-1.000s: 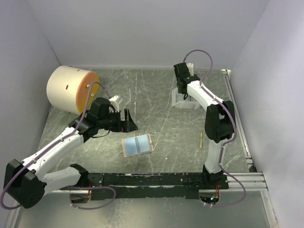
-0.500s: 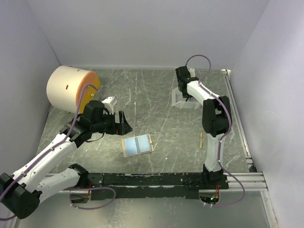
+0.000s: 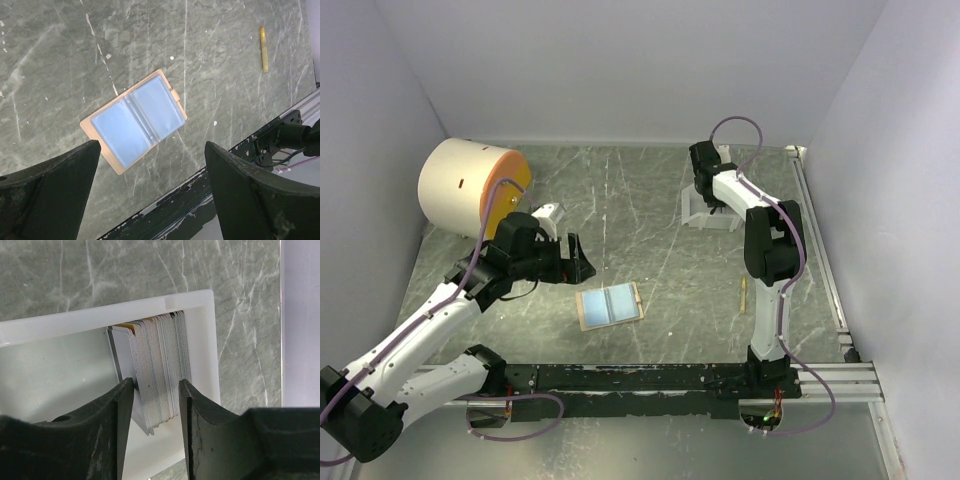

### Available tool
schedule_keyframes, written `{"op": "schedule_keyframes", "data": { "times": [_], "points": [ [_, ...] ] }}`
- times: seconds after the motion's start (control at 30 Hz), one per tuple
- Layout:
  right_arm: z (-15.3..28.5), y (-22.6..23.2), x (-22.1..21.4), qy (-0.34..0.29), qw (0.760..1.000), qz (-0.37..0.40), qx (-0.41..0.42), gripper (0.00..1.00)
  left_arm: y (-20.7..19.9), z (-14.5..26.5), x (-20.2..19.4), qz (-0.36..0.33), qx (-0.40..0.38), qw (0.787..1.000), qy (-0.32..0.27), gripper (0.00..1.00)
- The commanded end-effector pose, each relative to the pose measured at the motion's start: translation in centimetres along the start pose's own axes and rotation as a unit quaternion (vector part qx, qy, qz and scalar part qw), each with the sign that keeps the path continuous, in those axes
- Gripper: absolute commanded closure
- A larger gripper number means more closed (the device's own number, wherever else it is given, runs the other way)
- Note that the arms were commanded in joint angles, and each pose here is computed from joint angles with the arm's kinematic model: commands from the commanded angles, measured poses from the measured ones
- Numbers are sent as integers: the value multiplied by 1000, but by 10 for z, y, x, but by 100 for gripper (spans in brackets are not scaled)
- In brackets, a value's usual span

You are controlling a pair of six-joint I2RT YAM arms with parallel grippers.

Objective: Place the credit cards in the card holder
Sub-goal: Pick up the credit card from the storage box.

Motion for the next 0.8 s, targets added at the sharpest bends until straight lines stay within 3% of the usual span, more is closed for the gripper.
{"op": "schedule_keyframes", "data": {
  "times": [0.0, 0.2, 0.33, 0.5, 0.77],
  "points": [
    [-5, -3, 2, -1, 1000, -5, -11, 59, 2, 4, 0, 2, 16, 1000, -16, 3],
    [-9, -1, 1, 1, 1000, -4, -4, 59, 3, 5, 1, 3, 19, 1000, -17, 3],
    [-11, 1, 1, 3, 1000, -3, -4, 53, 3, 5, 1, 3, 22, 1000, -19, 3],
    [-15, 2, -1, 9, 1000, 6, -14, 52, 4, 5, 1, 4, 25, 999, -20, 3],
    [-7, -9, 5, 2, 999, 3, -34, 60, 4, 5, 1, 4, 26, 999, -21, 3]
  ]
}}
Point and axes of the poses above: each gripper's point midway between its finger pads, its own z axis back along the fingers, its own y axis along the line the jaws close on, x = y × z, the point moved 9 cm from there along z, back along the fingers, and after that the axes turned 15 degrees about z, right-handed, at the moved point
